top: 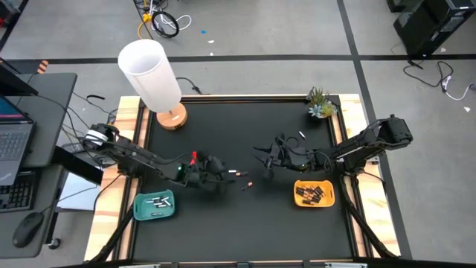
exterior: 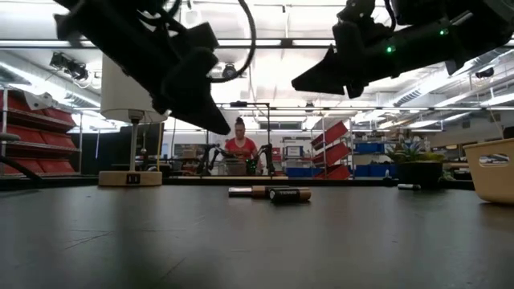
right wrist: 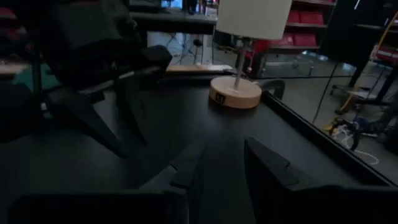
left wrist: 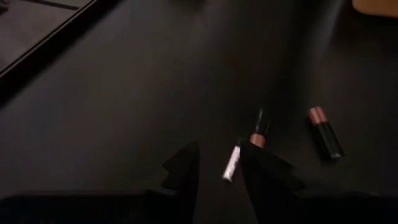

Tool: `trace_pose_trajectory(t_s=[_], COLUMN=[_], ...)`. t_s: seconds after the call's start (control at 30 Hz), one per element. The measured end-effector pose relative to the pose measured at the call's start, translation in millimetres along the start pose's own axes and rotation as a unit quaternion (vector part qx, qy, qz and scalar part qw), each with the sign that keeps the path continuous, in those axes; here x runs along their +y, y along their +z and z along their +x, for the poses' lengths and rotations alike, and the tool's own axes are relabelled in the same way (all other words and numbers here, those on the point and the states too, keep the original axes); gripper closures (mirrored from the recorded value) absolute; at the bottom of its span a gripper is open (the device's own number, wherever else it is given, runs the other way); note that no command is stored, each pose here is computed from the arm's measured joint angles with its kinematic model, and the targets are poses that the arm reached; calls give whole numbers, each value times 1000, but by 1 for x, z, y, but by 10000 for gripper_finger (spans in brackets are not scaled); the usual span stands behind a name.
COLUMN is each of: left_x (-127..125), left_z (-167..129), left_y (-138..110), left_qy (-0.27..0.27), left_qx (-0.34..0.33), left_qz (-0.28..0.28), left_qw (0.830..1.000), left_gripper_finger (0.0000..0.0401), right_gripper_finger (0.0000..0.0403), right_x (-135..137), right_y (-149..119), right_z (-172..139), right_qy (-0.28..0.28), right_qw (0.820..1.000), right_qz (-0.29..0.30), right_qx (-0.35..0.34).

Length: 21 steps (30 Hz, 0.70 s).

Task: Sort batteries
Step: Put the silver battery into the green bin

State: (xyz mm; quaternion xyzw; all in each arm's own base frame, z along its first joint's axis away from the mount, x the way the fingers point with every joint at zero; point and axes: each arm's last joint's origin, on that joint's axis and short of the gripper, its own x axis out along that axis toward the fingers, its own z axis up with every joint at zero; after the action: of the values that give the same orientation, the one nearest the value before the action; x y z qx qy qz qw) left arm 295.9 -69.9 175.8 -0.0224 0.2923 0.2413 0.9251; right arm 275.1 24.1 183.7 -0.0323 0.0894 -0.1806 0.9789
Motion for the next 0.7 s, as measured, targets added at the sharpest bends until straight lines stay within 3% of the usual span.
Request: trace_pose_trajectory(t_s=[0.5, 0.7], left_x=[14, 10], left_z=[17, 25], left_y=[27, 20], left_qy=[-58, -91], left_qx=[9, 34], left_qz=[-53, -48], left_qw=[997, 994], left_gripper_finger=[271, 271], right_gripper_finger=[306, 305], right_x=[21, 28], right_y=[-4, -3], right_z=[-11, -18], right_qy=[42, 22], right_qw=[997, 995], right_qz=[-63, -95], right_qx=[11, 9])
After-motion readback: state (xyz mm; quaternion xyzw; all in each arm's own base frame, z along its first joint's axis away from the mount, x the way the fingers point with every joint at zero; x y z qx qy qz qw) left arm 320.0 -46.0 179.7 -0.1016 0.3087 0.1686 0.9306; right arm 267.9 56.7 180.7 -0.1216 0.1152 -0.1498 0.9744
